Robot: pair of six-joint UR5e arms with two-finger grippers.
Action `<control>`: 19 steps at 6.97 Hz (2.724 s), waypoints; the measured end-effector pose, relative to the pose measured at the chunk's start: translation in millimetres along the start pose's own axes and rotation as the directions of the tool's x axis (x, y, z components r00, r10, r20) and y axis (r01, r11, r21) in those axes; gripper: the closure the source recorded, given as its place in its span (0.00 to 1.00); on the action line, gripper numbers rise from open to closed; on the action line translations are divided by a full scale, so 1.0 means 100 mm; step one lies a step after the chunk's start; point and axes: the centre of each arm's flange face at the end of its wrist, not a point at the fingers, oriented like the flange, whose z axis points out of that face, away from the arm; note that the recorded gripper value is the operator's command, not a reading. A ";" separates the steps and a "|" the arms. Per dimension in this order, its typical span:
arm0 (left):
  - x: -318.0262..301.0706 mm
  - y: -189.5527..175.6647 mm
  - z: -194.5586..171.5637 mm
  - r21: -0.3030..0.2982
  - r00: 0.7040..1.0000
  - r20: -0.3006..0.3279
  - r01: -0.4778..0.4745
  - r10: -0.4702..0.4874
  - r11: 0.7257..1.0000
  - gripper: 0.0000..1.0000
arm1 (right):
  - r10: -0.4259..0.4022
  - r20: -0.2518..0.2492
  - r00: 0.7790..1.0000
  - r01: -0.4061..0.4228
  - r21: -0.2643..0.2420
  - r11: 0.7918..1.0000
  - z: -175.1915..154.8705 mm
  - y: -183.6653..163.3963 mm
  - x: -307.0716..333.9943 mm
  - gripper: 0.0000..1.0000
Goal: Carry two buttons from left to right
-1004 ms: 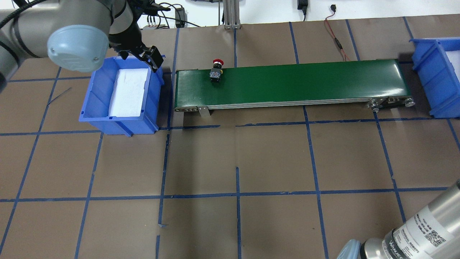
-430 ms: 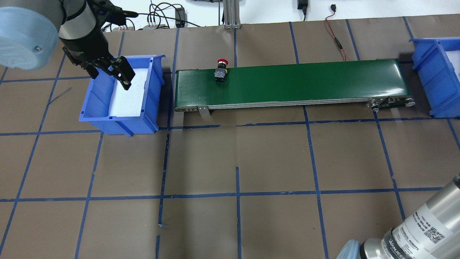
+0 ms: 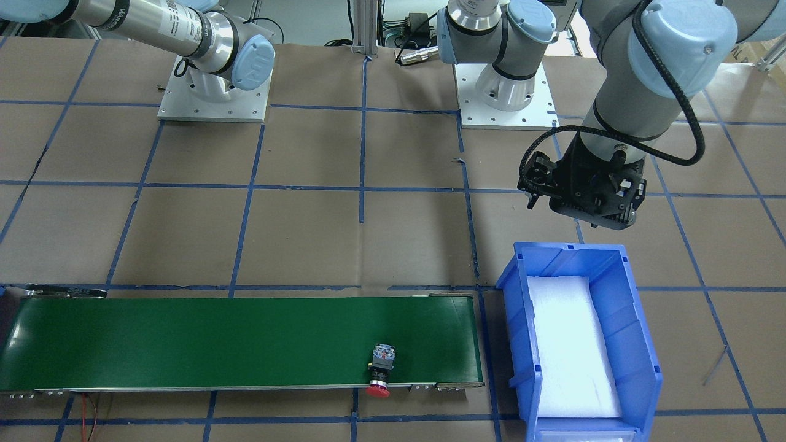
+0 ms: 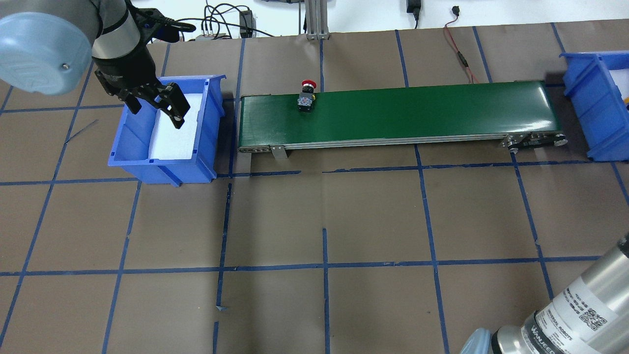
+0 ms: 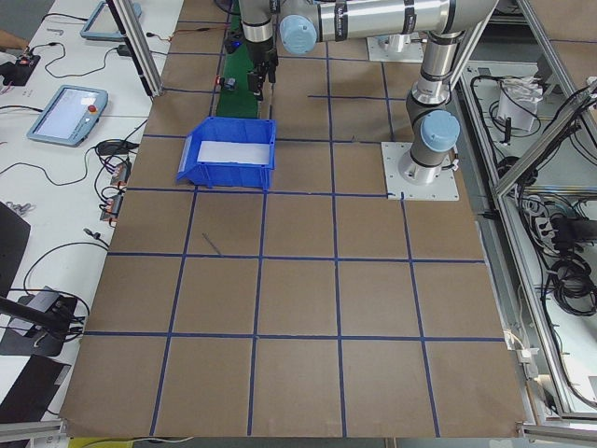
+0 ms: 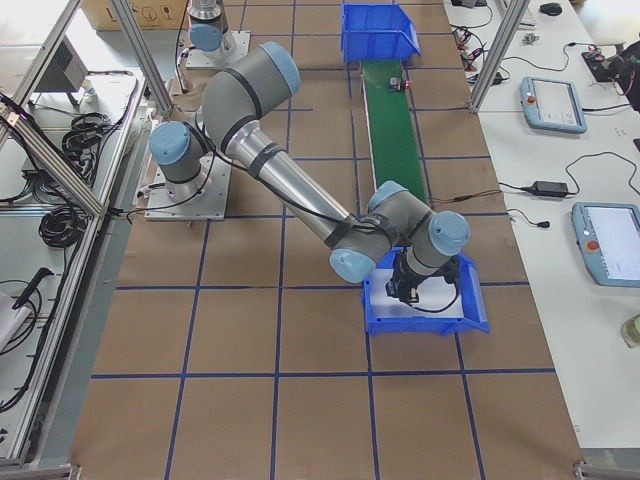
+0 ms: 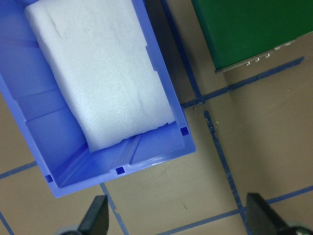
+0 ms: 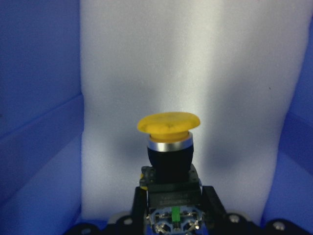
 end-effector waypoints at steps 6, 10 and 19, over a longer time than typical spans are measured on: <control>-0.08 0.05 -0.03 -0.009 0.989 0.063 0.136 -0.136 0.991 0.00 | -0.003 0.010 1.000 0.003 0.001 1.000 0.05 -0.03 -0.02 0.61; -0.13 0.00 -0.08 0.016 0.967 0.068 0.244 -0.244 0.970 0.00 | 0.000 0.011 1.000 0.000 0.001 1.000 0.05 -0.01 0.02 0.59; -0.13 0.05 -0.16 0.025 0.966 0.070 0.247 -0.248 0.969 0.00 | 0.007 0.013 1.000 -0.007 0.005 1.000 0.01 0.03 0.04 0.42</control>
